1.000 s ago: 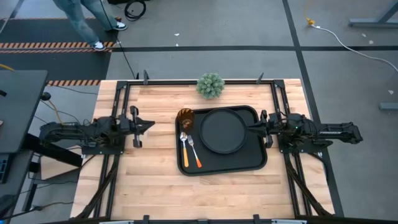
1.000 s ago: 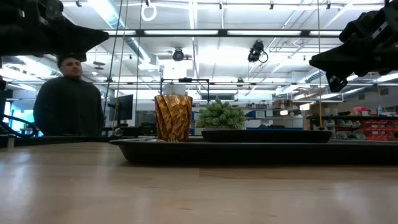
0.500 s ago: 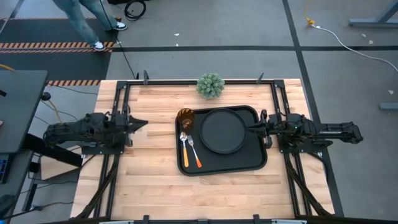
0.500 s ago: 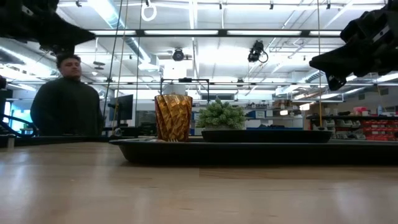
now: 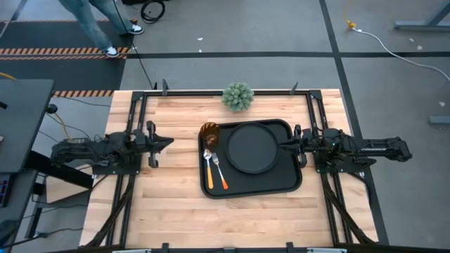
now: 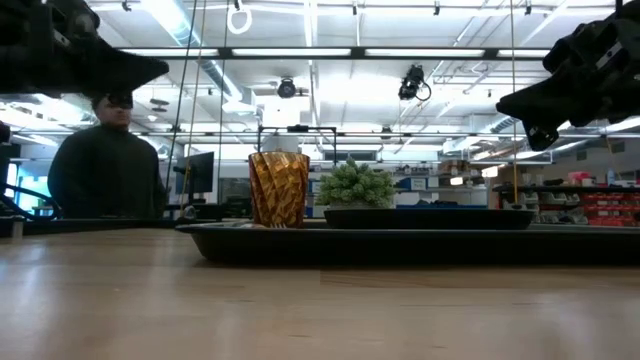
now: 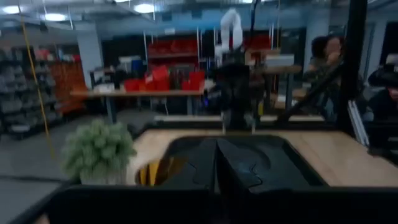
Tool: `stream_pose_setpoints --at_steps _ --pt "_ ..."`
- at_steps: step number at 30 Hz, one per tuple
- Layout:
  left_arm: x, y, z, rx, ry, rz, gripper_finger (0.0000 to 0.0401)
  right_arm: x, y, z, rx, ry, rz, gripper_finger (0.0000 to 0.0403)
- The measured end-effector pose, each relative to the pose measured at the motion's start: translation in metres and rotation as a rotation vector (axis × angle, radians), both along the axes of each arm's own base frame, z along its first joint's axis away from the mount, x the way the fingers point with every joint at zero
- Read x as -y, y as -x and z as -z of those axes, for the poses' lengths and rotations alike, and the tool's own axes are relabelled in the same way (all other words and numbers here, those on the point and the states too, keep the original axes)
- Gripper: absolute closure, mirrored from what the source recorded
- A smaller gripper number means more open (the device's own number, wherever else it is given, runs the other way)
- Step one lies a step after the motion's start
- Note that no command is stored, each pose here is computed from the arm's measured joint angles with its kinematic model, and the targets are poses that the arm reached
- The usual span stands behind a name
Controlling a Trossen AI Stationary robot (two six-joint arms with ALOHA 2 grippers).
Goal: Pick and place plate/cup/fork/spoon on tray
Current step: Return to Home Position
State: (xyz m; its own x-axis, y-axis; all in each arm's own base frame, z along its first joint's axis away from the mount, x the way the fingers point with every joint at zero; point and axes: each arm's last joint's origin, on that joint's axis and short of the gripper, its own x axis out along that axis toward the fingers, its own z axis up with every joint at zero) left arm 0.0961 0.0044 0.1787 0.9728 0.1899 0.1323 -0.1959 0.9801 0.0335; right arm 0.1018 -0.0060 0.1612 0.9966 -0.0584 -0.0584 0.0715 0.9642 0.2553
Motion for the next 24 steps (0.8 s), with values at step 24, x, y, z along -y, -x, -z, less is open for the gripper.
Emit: stream_pose_setpoints --at_steps 24 --pt "0.0005 -0.0008 0.0060 -0.070 -0.031 0.014 0.0381 0.0000 0.0000 -0.0001 0.006 -0.080 0.004 0.0357"
